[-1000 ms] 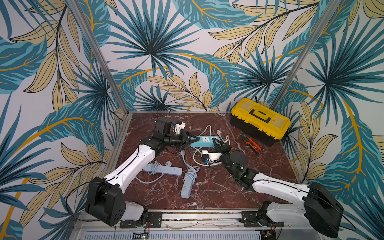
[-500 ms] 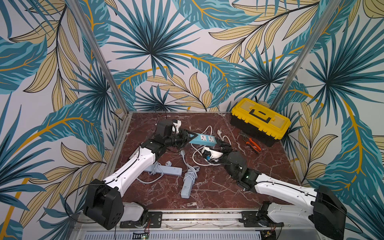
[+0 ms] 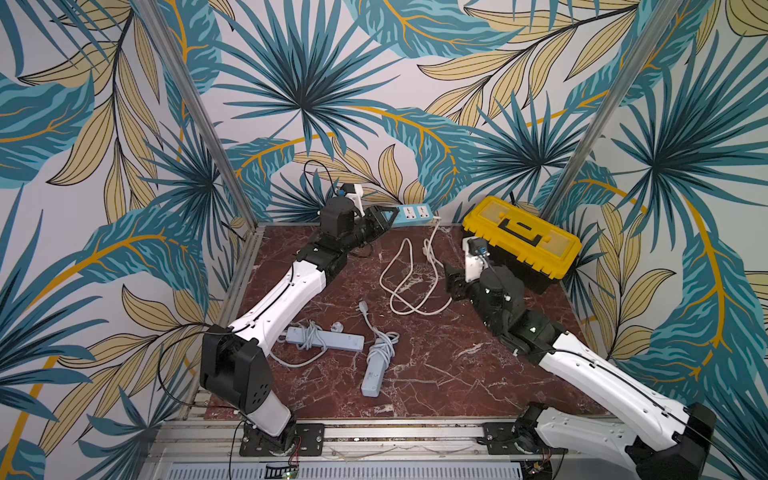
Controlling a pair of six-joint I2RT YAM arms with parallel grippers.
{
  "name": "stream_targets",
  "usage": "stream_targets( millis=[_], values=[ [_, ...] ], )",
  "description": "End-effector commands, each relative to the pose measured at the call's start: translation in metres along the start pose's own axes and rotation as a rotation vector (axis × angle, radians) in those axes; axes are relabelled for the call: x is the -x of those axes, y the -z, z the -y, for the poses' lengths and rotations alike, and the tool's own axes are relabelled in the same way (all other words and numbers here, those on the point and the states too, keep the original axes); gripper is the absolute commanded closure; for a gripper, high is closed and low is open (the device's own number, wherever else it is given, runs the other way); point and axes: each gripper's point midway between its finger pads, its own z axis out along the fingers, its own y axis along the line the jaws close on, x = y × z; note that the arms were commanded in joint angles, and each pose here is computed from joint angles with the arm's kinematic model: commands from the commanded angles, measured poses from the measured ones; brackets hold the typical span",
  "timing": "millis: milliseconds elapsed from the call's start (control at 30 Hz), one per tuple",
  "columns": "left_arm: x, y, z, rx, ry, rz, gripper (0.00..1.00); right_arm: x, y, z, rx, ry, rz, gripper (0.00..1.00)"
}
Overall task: Wrap the cord around the power strip
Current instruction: Pick up the power strip from the center of the board.
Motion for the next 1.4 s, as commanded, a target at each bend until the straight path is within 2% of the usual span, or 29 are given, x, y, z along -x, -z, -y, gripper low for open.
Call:
stream_targets(
  millis=[0,67,133,233,367,533,667,733,933,1000,1067,1133,1200,1233,1300,1367],
  values=[
    [0.01,0.015,0.056,-0.15,-0.158,0.119,0.89,-0.015,-0.002,-0.002,0.109,-0.413,-0.174,0.3],
    [-0.001,0.015,0.042,-0.158,-0.097,0.127,0.89,-0.008,-0.006,-0.004,0.193,-0.582,-0.172,0.28],
    [-0.009,0.016,0.033,-0.179,-0.037,0.139,0.89,0.009,-0.012,-0.008,0.287,-0.753,-0.117,0.28],
    [-0.02,0.018,0.036,-0.214,0.005,0.159,0.89,0.016,-0.028,-0.012,0.388,-0.974,-0.091,0.25],
    [-0.039,0.02,0.043,-0.214,0.033,0.164,0.89,0.015,-0.054,-0.015,0.444,-1.14,-0.064,0.24],
    [-0.057,0.021,0.04,-0.212,0.111,0.16,0.9,0.007,-0.081,-0.024,0.498,-1.25,-0.074,0.23],
    [-0.07,0.02,0.041,-0.21,0.137,0.14,0.9,0.007,-0.087,-0.013,0.439,-1.256,-0.023,0.24],
    [-0.074,0.019,0.045,-0.222,0.152,0.134,0.9,0.003,-0.09,-0.006,0.396,-1.257,-0.009,0.27],
    [-0.083,0.021,0.05,-0.235,0.176,0.11,0.84,-0.004,-0.101,0.006,0.342,-1.272,0.051,0.51],
    [-0.088,0.024,0.048,-0.236,0.187,0.095,0.76,-0.003,-0.102,0.007,0.344,-1.26,0.066,0.58],
    [-0.094,0.028,0.044,-0.231,0.191,0.075,0.61,0.0,-0.102,0.007,0.348,-1.245,0.083,0.65],
    [-0.102,0.035,0.034,-0.214,0.19,0.055,0.4,0.005,-0.099,0.007,0.355,-1.204,0.097,0.69],
    [-0.106,0.045,0.018,-0.191,0.178,0.04,0.29,0.01,-0.095,0.005,0.371,-1.132,0.084,0.73],
    [-0.107,0.05,0.005,-0.172,0.186,0.008,0.26,0.013,-0.091,0.001,0.384,-1.076,0.056,0.74],
    [-0.109,0.056,-0.025,-0.121,0.227,-0.086,0.25,0.013,-0.085,-0.008,0.41,-0.966,-0.014,0.76],
    [-0.112,0.064,-0.04,-0.106,0.199,-0.168,0.25,0.01,-0.076,-0.022,0.472,-0.879,-0.084,0.76]
  ],
)
